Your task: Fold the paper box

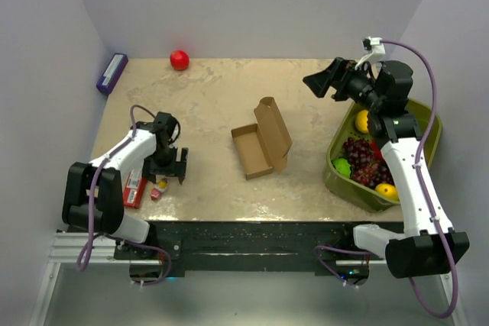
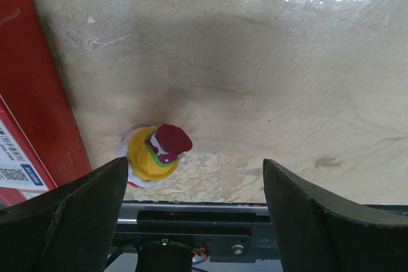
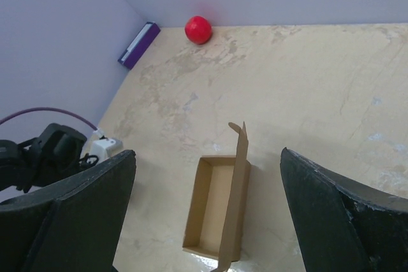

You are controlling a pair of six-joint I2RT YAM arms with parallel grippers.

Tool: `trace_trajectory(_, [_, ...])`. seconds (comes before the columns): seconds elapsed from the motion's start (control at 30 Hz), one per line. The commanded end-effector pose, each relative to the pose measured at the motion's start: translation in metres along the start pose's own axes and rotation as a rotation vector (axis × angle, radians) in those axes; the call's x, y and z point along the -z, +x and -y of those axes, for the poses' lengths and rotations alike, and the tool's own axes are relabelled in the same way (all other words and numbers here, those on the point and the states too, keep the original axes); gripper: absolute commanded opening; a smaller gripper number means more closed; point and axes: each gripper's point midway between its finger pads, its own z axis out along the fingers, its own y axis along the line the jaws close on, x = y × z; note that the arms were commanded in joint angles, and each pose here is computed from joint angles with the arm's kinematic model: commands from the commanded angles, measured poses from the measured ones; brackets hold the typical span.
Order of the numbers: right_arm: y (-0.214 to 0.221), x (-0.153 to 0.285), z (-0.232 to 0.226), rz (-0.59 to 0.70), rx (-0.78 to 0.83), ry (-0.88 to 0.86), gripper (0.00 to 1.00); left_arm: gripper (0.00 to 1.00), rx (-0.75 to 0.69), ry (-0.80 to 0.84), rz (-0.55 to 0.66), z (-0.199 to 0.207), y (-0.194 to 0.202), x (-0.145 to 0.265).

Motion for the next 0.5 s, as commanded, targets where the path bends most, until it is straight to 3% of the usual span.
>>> trace_trajectory(0.0, [-0.012, 0.007, -0.017, 0.036, 0.037, -0.059, 0.99, 0.89, 0.036, -0.017, -0.025, -0.005, 0.007, -0.004])
trace_trajectory(0.1, [-0.012, 0.007, -0.018, 0.034, 0.042, -0.065, 0.99, 0.86, 0.035, -0.022, -0.055, -0.005, 0.011, -0.009])
trace_trajectory(0.33, [-0.011, 0.010, -0.018, 0.031, 0.054, -0.060, 0.99, 0.63, 0.018, 0.003, -0.149, 0.001, 0.022, -0.024])
trace_trajectory(0.47, [-0.010, 0.010, -0.017, 0.031, 0.056, -0.056, 0.99, 0.56, 0.006, 0.006, -0.171, 0.002, 0.024, -0.028])
